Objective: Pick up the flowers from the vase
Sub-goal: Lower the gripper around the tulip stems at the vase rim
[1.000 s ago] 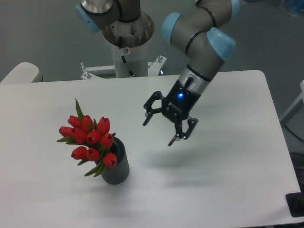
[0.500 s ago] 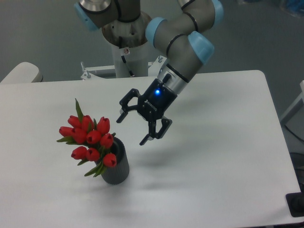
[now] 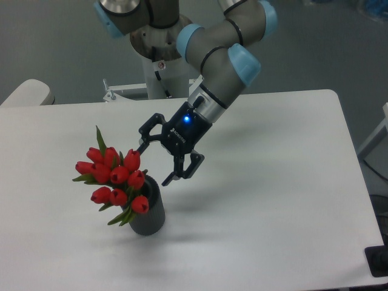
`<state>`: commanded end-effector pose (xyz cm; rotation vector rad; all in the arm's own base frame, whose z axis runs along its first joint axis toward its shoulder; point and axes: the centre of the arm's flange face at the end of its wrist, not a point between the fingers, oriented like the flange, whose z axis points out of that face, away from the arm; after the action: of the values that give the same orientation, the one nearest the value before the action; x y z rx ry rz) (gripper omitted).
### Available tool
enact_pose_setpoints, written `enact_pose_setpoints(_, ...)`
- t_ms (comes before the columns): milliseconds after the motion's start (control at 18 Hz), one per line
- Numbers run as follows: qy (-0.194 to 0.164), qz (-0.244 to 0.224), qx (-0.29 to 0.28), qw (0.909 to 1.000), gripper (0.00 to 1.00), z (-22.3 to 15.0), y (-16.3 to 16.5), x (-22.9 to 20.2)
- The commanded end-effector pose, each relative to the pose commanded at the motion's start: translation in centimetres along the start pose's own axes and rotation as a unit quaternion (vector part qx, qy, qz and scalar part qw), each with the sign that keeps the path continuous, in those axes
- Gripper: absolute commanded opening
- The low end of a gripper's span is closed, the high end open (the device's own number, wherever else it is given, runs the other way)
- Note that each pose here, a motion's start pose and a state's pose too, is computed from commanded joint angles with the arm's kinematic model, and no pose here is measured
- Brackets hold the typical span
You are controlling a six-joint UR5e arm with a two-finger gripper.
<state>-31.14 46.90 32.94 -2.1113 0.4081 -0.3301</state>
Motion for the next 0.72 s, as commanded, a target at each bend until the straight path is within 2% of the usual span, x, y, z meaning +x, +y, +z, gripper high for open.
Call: enact_pose_setpoints(722, 0.025, 0.011, -0.003, 0.9996, 1.0, 3.4, -0.7, -0.6)
